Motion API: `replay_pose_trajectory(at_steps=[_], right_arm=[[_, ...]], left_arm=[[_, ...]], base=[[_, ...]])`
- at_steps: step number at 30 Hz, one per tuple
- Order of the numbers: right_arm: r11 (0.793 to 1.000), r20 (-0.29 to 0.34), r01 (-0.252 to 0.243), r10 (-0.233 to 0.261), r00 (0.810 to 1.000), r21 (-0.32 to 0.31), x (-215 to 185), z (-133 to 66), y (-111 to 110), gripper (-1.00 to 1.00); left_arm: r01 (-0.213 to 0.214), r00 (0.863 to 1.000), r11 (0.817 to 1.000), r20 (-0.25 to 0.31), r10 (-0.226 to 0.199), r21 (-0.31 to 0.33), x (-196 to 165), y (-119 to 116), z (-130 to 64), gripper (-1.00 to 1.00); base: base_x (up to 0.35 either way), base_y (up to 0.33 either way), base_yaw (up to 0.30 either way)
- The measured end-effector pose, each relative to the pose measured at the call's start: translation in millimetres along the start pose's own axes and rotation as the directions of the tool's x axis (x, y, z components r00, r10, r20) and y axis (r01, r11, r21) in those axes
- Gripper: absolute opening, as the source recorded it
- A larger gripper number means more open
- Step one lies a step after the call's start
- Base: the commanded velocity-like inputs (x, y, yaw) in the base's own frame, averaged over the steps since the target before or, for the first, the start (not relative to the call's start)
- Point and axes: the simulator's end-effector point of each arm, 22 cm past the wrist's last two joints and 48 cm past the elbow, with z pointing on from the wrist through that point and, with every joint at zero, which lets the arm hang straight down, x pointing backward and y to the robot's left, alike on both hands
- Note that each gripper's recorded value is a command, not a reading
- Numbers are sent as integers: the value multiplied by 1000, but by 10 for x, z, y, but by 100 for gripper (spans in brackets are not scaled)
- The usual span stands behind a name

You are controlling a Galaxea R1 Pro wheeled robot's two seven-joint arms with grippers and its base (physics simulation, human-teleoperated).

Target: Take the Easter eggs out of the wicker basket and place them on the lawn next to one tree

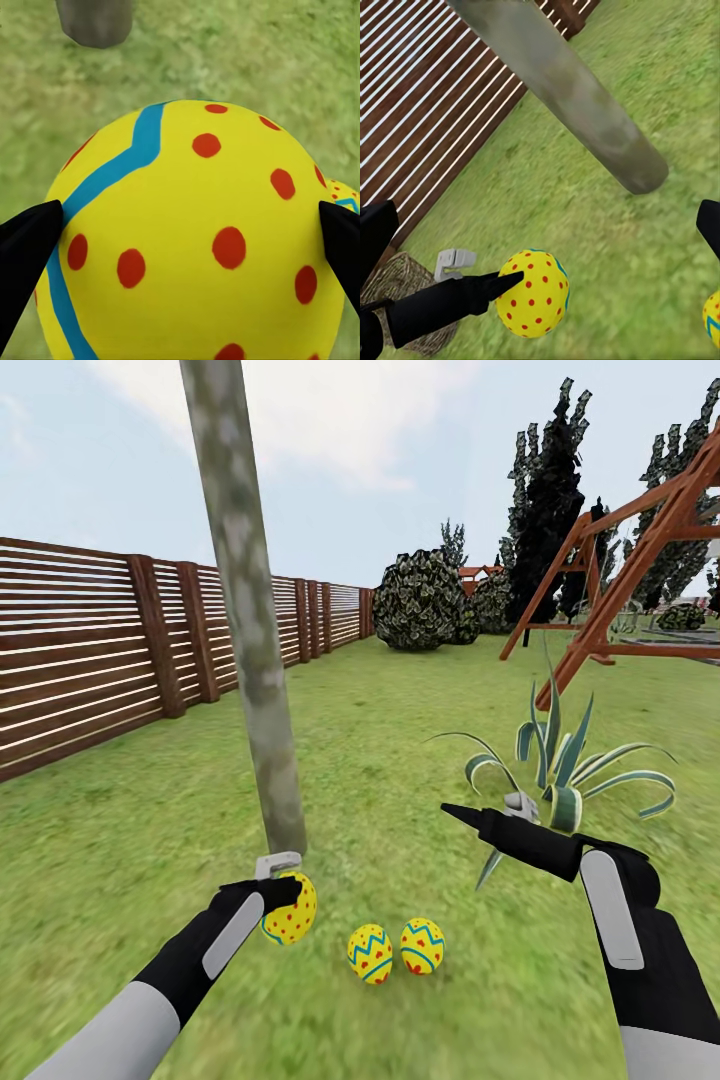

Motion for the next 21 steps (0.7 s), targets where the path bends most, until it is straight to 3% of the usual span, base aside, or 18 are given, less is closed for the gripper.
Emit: replay_pose_trajectory(at_steps=[10, 21], right_arm=[[1000, 2, -1, 1, 1000, -1, 136, -11, -84, 100], [999, -24, -31, 31, 999, 17, 273, 92, -291, 100]], left_arm=[[8, 1000, 1000, 17, -8, 0, 104, 32, 75, -100], [12, 1000, 1000, -25, -12, -9, 314, 88, 254, -100]], base=[[1, 0, 0], [0, 0, 0]])
